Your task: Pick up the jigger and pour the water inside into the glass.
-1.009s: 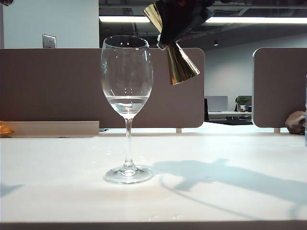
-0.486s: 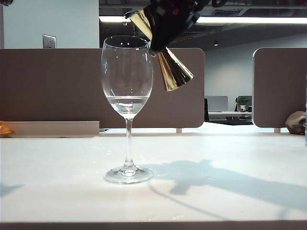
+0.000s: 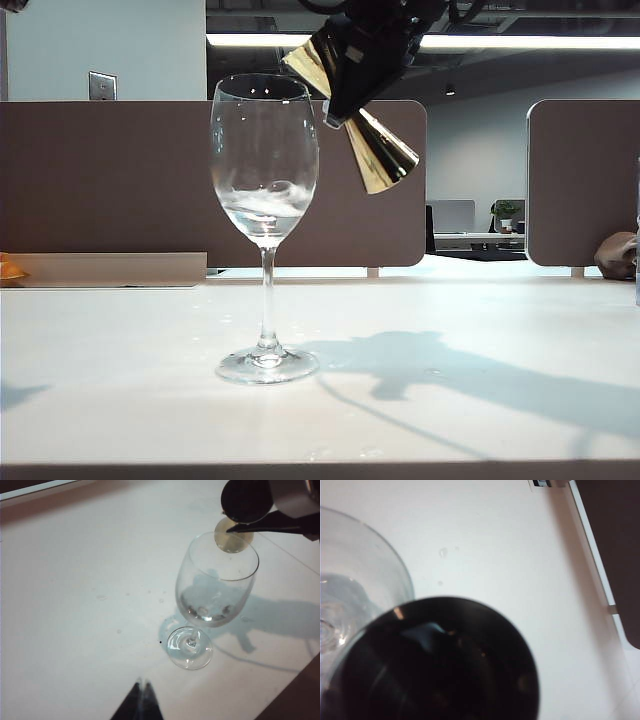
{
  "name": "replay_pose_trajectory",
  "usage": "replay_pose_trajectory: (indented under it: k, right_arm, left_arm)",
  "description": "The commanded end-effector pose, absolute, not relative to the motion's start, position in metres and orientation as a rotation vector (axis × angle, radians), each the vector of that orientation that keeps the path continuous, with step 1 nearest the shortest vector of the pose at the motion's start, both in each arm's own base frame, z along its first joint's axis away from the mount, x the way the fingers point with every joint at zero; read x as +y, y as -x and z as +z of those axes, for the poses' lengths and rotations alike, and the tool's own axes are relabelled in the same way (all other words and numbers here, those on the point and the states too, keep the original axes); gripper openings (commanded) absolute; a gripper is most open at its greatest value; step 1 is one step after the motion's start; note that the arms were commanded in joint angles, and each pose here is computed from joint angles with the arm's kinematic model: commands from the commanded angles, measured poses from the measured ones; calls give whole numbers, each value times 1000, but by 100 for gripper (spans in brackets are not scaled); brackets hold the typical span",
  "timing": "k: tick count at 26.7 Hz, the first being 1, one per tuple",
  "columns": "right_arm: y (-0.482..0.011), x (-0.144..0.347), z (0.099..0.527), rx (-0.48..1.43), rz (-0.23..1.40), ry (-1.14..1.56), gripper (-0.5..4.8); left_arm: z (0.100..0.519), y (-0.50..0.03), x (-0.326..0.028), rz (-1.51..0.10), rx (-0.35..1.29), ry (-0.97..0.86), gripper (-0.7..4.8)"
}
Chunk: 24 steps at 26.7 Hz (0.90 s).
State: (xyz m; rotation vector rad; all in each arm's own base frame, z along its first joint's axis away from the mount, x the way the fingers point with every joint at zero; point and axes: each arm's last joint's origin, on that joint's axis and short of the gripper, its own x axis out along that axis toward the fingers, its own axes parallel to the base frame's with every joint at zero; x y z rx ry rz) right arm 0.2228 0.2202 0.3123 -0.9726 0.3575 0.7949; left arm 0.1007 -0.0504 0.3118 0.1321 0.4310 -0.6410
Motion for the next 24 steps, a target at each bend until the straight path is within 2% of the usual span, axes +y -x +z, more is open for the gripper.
replay_pose_trajectory:
  k: [1,9,24]
  right_arm:
    - [-224,221,317,313,782,1025,16]
    - [-227,222,323,225,721,1121,16]
    - [-228,226,330,86,726,1284,16]
  left_arm:
    - [313,-100,-50,-643,420,-134,-5]
    - [313,-100,-50,-643,419,-134,-5]
    - [313,-101,-50,-643,420,-134,-5]
